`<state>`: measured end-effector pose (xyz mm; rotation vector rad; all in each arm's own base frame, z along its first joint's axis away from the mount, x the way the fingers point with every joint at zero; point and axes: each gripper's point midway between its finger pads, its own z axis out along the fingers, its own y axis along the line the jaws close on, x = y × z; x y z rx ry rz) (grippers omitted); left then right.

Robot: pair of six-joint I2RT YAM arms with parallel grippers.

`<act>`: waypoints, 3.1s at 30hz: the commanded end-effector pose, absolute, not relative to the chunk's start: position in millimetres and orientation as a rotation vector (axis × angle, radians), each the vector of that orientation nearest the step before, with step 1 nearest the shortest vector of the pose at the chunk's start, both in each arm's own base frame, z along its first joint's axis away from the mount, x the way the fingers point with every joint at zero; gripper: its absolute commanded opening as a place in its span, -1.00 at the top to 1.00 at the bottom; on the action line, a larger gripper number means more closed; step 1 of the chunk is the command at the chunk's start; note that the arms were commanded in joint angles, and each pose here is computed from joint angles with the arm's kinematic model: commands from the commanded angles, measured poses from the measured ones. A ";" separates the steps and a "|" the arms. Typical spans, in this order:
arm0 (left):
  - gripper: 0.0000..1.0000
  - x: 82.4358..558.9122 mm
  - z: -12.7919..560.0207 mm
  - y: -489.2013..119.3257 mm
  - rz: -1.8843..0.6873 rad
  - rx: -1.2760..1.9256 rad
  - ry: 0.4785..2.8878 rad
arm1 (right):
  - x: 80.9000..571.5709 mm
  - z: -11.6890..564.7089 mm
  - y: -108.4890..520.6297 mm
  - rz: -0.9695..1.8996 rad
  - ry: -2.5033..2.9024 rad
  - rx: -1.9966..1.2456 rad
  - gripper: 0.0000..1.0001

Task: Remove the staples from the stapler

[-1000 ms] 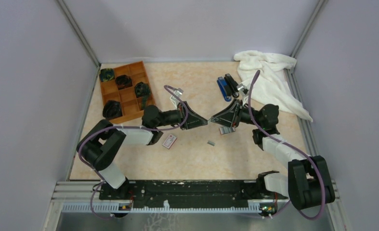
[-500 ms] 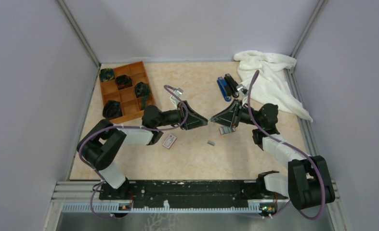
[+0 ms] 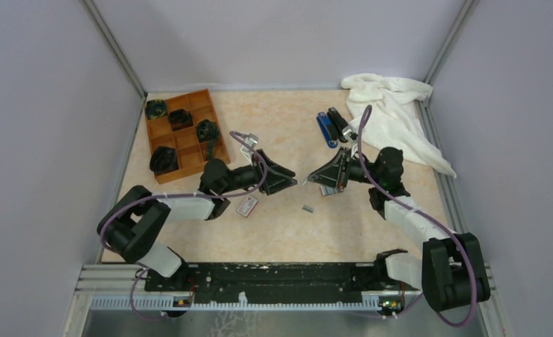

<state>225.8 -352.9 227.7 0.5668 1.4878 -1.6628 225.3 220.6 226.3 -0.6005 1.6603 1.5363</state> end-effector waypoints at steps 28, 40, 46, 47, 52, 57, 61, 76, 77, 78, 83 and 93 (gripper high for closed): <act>-0.99 231.4 164.1 -228.6 -1.141 0.279 1.510 | 281.1 143.4 152.1 0.525 2.261 -0.912 0.70; -0.99 208.8 195.2 -299.2 -1.006 0.416 1.348 | 306.6 113.9 148.9 0.391 2.429 -0.913 0.70; -0.99 200.9 206.2 -328.7 -0.942 0.381 1.273 | 315.2 104.6 147.4 0.362 2.463 -0.905 0.69; -0.99 200.7 206.0 -330.5 -0.919 0.375 1.285 | 315.5 102.7 148.4 0.365 2.469 -0.908 0.69; -0.99 199.9 202.5 -343.2 -0.841 0.401 1.306 | 320.9 93.6 149.1 0.361 2.494 -0.913 0.69; -0.99 201.5 202.0 -347.9 -0.831 0.413 1.316 | 321.0 86.6 148.7 0.361 2.519 -0.916 0.69; -0.99 202.1 201.7 -346.6 -0.829 0.405 1.318 | 316.9 79.8 148.3 0.368 2.540 -0.923 0.69; -0.99 201.5 202.3 -343.9 -0.833 0.395 1.311 | 311.0 70.2 143.2 0.347 2.570 -0.936 0.69; -0.99 201.1 202.4 -344.1 -0.835 0.396 1.311 | 310.8 69.7 142.7 0.347 2.573 -0.934 0.69; -0.99 201.2 202.3 -344.0 -0.834 0.396 1.310 | 310.1 69.5 142.3 0.347 2.575 -0.936 0.69; -0.99 201.0 202.1 -343.9 -0.834 0.396 1.310 | 305.4 56.2 139.5 0.340 2.625 -0.945 0.69; -0.99 201.0 201.8 -343.6 -0.835 0.395 1.310 | 304.2 52.6 135.8 0.315 2.638 -0.951 0.69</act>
